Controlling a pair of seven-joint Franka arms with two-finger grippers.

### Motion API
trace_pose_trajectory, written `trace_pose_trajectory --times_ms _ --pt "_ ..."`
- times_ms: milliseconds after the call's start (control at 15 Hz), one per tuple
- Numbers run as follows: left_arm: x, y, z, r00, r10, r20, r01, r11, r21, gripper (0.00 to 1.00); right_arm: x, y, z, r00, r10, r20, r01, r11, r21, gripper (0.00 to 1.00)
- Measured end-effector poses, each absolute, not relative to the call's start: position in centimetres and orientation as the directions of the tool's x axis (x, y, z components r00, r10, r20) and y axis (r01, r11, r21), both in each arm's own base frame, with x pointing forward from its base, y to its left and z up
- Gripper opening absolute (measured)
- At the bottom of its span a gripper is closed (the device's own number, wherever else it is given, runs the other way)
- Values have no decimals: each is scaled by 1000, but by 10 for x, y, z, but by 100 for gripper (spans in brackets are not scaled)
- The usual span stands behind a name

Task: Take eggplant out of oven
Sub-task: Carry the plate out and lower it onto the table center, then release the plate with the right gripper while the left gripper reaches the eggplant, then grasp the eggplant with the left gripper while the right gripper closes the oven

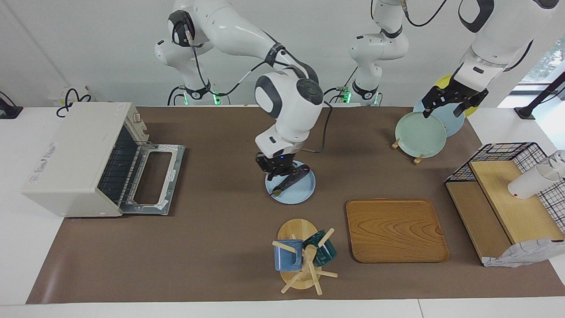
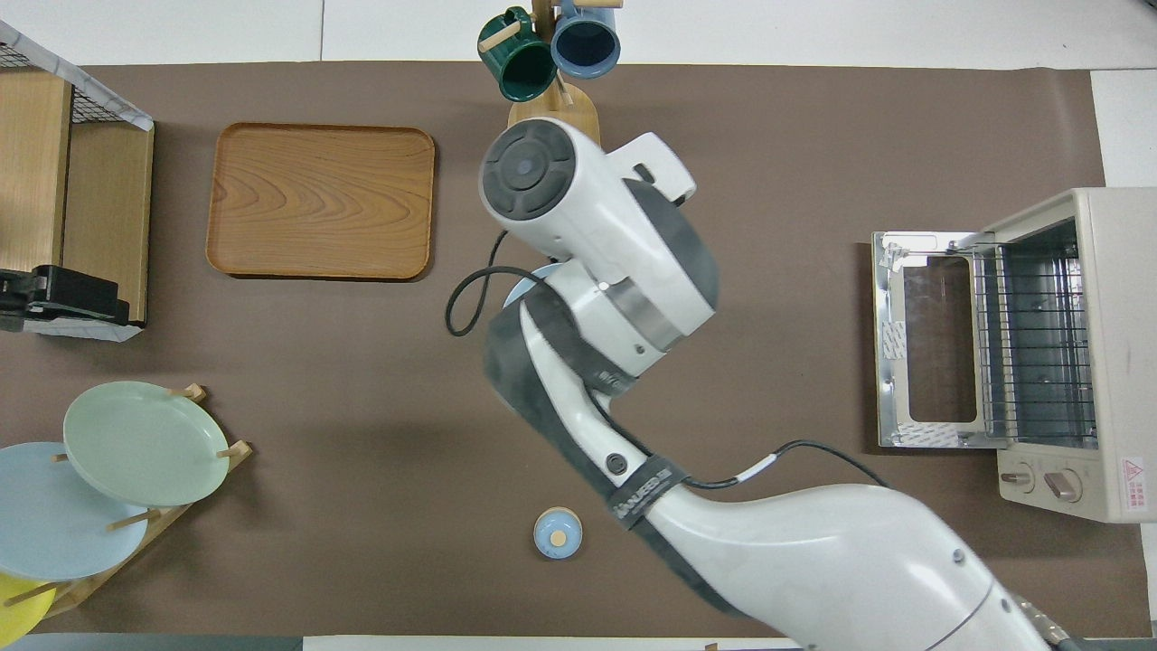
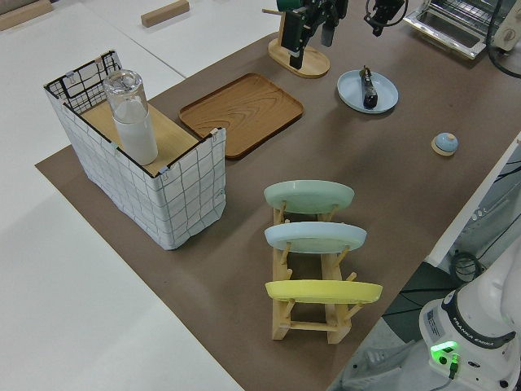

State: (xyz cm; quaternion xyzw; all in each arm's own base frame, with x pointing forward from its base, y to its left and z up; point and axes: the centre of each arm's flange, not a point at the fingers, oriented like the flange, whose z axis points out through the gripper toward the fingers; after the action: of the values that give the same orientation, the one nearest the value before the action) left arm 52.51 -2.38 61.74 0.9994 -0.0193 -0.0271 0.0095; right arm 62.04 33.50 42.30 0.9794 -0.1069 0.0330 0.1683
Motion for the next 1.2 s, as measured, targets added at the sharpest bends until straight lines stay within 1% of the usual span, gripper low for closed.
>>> trace_pose_trajectory --times_ms 200,333,533,667,800,1000,1200 --pt "525 -41 618 997 -71 -44 -70 -997 23 100 630 245 371 971 -240 11 -223 -882 416 1" --pt "524 -68 616 992 -121 -36 -120 -992 24 100 626 191 337 960 -276 -36 -233 -868 439 1" --pt "527 -118 602 979 -200 -26 -199 -978 56 100 612 129 302 944 -325 -65 -264 -856 444 1" --pt "534 -154 582 967 -255 -17 -254 -965 67 100 602 107 288 940 -336 -68 -276 -860 430 1" --pt "541 -195 555 949 -315 -7 -313 -947 73 100 594 98 281 942 -325 -79 -262 -864 430 1" --pt "546 -275 495 910 -415 3 -414 -907 77 100 588 84 277 949 -296 -108 -222 -870 440 1" --pt "543 -320 450 876 -483 -3 -481 -872 95 100 583 73 276 955 -274 -114 -193 -866 462 1"
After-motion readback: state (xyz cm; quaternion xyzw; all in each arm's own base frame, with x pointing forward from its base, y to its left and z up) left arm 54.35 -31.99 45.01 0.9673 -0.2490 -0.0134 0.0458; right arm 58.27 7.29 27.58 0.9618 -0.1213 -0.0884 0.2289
